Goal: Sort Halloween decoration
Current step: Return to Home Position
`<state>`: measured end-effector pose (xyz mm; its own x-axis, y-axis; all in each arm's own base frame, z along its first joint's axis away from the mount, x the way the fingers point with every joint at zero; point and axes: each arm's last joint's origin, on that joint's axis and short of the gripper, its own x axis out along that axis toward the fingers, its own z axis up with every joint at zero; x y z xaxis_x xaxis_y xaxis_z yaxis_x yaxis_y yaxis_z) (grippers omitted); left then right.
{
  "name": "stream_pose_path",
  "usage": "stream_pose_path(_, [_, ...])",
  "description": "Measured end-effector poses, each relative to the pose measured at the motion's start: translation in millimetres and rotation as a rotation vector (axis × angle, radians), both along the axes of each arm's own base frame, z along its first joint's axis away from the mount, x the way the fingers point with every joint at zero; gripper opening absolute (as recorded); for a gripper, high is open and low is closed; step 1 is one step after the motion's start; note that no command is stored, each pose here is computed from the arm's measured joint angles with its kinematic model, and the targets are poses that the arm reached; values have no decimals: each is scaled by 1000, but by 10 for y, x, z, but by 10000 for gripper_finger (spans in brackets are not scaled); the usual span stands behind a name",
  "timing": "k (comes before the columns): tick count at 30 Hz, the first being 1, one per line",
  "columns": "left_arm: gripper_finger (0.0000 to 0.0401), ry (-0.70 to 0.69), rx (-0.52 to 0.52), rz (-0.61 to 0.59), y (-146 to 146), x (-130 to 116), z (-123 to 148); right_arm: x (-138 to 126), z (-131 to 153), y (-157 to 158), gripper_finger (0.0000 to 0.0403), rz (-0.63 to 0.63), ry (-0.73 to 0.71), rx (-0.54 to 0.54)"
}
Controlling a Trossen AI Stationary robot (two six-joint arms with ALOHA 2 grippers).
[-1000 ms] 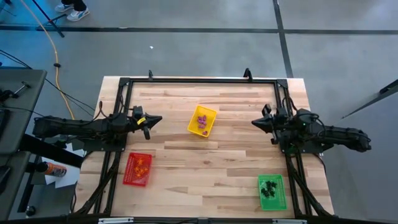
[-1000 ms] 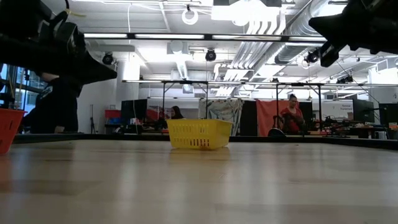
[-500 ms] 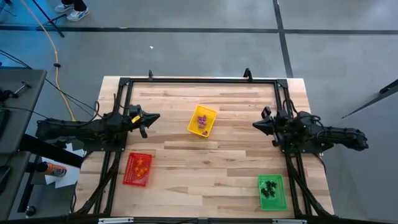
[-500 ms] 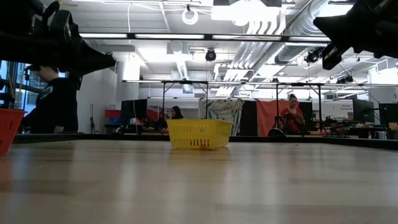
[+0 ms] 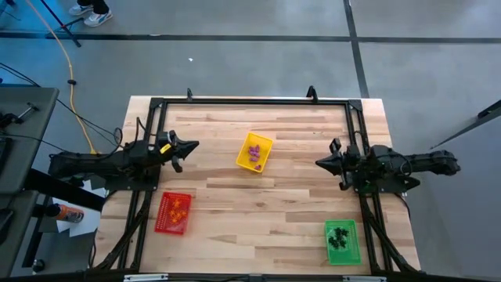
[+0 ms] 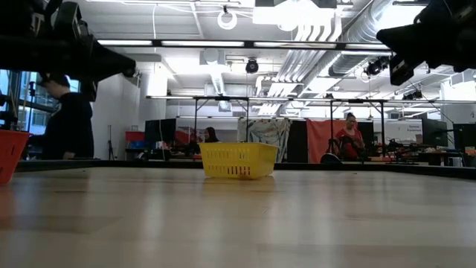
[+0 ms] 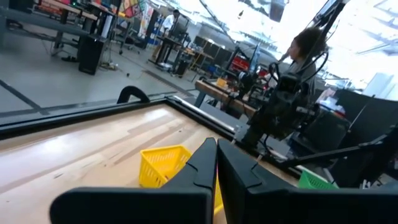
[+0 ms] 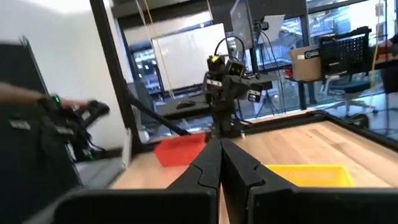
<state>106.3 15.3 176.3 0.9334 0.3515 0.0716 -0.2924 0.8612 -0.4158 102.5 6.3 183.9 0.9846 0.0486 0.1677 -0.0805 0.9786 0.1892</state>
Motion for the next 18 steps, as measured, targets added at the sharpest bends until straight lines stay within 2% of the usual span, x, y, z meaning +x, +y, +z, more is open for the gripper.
stream_pose_path(4, [3, -27, 2, 0, -1, -20, 23, 14, -115, -20, 0, -69, 115, -163])
stream_pose_path(6, [3, -42, 2, 0, -2, -31, 36, 14, -192, -25, 0, -77, 194, -201])
stream_pose_path(9, [3, -55, 4, 0, -3, -42, 47, 18, -247, -20, 0, -54, 253, -205])
stream_pose_path(18, [3, -123, 8, 0, -9, -130, 91, 19, -252, -18, 0, -48, 261, -207])
